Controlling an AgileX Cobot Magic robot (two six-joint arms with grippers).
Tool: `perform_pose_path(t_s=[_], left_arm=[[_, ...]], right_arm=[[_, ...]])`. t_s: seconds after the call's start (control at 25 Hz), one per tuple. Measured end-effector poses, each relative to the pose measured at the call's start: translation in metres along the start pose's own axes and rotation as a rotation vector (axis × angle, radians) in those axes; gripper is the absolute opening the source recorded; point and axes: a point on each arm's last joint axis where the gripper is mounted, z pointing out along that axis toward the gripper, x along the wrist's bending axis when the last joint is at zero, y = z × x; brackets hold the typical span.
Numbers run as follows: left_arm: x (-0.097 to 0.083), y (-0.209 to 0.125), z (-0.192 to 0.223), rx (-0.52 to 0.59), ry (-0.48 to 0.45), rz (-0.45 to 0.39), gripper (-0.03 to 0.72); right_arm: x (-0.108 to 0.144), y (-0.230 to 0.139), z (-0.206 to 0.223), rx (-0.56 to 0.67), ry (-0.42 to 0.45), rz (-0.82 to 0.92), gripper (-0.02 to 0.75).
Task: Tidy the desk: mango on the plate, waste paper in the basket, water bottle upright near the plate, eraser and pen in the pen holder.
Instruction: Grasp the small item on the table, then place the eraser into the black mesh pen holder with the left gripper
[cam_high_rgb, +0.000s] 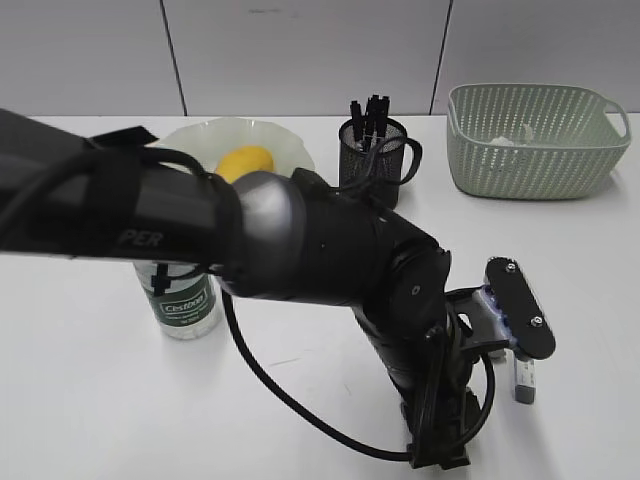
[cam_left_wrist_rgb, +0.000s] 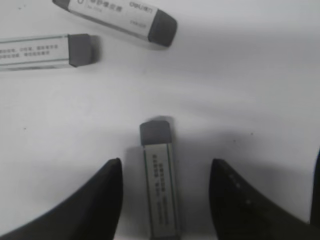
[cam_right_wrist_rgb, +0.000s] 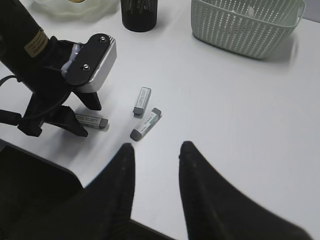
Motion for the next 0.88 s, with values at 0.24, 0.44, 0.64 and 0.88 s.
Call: perform_pose_path(t_s=[0.24,0.44,0.64,0.88], left_arm=[[-0.001,-0.003,0.008,0.015,-0.007,-0.004,0.219],[0.003,0.000,-0.001,-0.004,0.003,-0.009,0.142],[0.051,0.018,-0.078,-0.297,0.161,-0.133,0.142],[0.133,0.003,-0.142,-0.626,0.479,-0.293,0.142]], right_arm=[[0.000,0.000,0.000,0.000,0.000,0.000,0.256],[0.000,0.000,0.000,0.000,0.000,0.000,0.256],[0.000,0.000,0.000,0.000,0.000,0.000,0.256],[0.000,0.000,0.000,0.000,0.000,0.000,0.253]])
